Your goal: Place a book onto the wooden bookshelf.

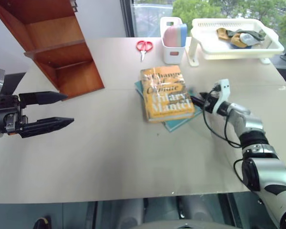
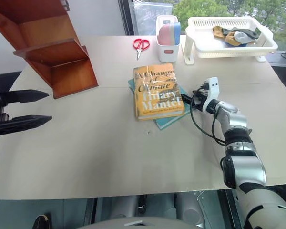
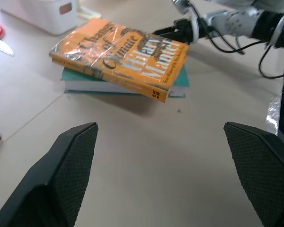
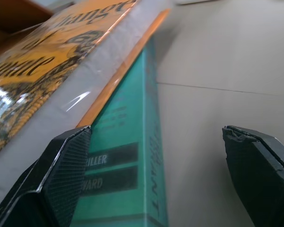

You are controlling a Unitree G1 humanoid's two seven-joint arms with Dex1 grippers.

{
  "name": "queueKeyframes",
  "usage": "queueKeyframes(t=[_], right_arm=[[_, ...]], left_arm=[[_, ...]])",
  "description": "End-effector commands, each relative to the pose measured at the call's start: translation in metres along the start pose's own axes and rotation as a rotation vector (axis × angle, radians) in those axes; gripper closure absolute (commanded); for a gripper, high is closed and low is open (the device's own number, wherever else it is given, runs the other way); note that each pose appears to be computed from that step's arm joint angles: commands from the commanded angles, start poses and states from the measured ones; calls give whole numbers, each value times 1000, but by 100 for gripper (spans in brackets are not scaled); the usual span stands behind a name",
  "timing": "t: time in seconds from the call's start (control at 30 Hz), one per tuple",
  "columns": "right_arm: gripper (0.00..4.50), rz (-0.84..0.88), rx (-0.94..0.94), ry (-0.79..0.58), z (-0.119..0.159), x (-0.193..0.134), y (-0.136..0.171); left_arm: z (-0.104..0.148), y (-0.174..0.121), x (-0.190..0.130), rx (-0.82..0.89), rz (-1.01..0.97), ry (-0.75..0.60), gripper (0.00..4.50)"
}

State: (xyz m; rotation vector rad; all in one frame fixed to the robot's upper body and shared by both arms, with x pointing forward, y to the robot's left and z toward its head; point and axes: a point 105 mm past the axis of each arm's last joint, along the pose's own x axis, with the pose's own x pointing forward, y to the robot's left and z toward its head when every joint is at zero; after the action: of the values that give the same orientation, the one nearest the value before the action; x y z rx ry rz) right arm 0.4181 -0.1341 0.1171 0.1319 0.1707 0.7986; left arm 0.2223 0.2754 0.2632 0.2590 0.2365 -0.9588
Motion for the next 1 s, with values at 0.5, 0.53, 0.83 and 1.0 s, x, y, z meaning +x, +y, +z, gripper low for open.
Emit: queueKeyframes(t=[0.5, 0.53, 0.83, 1.0], right_arm=[[0, 606, -31, 193, -54, -29, 97], [0, 602, -34, 190, -54, -31, 99], [0, 391, -111, 69, -10, -59, 80], [0, 320, -241, 47, 6, -100, 70]], left_arm=[[0, -7, -10, 39, 48, 14, 1], [-1, -7, -9, 35, 48, 14, 1], [-33, -16, 7, -158, 52, 1, 1], [-69, -38, 35, -421, 67, -73, 1]])
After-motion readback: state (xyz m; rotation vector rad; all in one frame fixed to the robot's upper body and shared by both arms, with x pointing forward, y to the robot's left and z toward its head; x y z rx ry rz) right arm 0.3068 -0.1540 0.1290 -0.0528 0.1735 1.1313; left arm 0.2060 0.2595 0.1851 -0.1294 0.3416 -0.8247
